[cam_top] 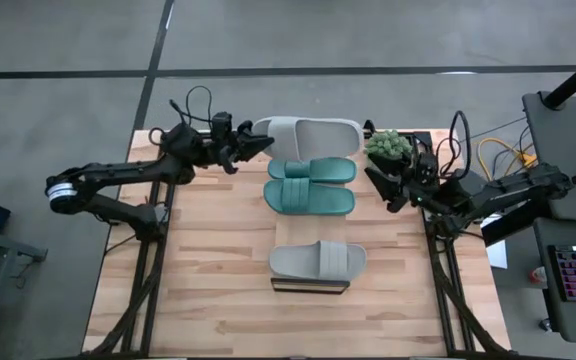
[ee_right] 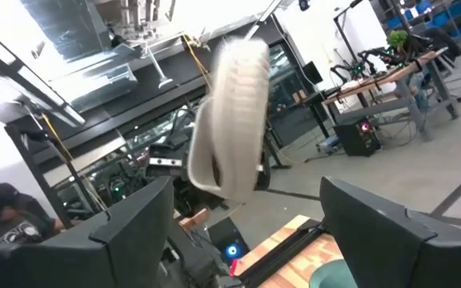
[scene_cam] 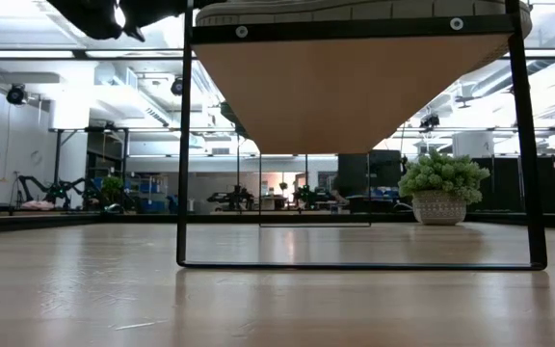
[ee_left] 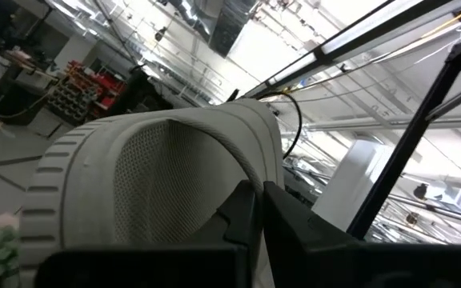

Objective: Pick and place slides into the shelf
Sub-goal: Put the gray slide on the shelf

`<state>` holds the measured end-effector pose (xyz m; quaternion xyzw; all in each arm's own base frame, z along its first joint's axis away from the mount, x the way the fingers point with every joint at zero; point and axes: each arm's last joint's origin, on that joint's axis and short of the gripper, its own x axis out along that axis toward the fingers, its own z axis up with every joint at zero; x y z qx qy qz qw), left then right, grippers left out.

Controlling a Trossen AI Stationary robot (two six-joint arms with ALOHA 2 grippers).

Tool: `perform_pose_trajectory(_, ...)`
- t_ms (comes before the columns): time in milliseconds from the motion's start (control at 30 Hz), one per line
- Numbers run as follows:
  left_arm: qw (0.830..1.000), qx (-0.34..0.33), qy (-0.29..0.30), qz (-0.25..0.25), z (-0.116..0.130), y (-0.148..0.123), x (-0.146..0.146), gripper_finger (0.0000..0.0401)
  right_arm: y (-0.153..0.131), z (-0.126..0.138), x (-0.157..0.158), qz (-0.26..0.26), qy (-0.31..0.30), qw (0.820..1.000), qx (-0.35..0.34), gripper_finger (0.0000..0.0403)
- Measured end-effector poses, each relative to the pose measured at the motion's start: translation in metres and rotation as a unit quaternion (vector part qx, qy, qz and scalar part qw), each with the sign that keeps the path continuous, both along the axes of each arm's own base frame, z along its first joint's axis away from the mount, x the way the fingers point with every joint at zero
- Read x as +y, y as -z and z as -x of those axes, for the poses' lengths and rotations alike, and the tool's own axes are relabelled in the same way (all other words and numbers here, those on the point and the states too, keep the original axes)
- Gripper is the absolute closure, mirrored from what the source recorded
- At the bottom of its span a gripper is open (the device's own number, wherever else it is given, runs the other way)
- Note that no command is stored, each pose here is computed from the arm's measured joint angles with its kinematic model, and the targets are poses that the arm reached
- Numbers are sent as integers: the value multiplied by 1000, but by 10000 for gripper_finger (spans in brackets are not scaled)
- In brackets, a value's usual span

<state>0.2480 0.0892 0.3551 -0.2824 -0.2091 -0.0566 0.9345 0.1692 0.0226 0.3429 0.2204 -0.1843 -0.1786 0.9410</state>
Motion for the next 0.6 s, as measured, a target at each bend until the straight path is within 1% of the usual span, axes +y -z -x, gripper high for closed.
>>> perform_pose_trajectory(100, 1000, -5, 9, -6, -7, -5, -1, 401, 1, -4, 1, 3, 2, 1000, 2, 92)
perform_pose_trajectory(300, 1000, 2, 19, -7, -19, -6, 0, 401, 0, -9, 0, 13, 13, 1000, -11, 96)
perform_pose_trajectory(600, 1000, 17, 25, 2, -30, 2, 0, 401, -3, -8, -2, 13, 18, 999, -24, 98)
